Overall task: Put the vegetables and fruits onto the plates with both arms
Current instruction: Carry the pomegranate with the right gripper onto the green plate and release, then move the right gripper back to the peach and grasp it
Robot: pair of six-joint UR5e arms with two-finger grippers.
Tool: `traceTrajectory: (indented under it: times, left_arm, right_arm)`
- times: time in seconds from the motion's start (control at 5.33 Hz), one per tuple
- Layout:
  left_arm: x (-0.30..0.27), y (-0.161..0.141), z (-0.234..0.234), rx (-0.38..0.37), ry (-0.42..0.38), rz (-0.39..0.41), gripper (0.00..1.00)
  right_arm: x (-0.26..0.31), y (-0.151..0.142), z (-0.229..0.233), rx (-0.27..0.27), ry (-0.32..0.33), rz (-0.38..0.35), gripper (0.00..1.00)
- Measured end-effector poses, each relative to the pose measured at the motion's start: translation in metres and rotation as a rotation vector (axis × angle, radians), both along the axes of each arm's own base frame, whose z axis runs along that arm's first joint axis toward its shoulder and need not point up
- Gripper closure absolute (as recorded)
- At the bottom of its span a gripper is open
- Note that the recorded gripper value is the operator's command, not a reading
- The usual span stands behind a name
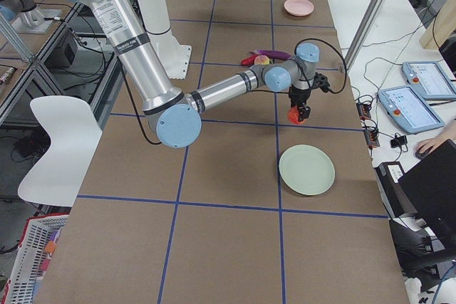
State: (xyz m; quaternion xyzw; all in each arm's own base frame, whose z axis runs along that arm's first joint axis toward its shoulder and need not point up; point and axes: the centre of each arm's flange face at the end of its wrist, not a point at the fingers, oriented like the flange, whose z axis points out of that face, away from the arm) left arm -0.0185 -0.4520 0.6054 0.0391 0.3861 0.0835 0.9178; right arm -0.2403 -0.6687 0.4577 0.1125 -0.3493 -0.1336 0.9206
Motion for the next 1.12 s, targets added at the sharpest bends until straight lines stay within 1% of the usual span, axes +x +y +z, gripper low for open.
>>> traceTrajectory:
  times: [0.19,0.38,0.56,0.75,0.94,1.12]
  left_arm:
    - [0.000,0.000,-0.001,0.002,0.000,0.000,0.00]
    - [0.000,0.000,-0.001,0.003,0.000,0.000,0.00]
    - [0.000,-0.001,-0.001,0.003,0.000,0.001,0.00]
    - [0.000,-0.001,-0.001,0.003,0.000,0.000,0.00]
    - [0.000,-0.001,-0.001,0.003,0.000,0.000,0.00]
    - [0.000,-0.001,-0.001,0.003,0.000,0.000,0.00]
  right_arm:
    - [0.028,-0.018,0.057,0.024,-0.019,-0.005,0.26]
    - [0.048,-0.022,0.093,0.029,-0.011,-0.009,0.01]
    - [0.056,-0.020,0.109,0.021,-0.005,-0.005,0.00]
    - [0.058,-0.018,0.109,0.004,-0.019,0.011,0.00]
    - [0.055,-0.017,0.081,-0.018,-0.066,0.062,0.00]
    - [0.027,-0.013,0.028,-0.047,-0.132,0.126,0.00]
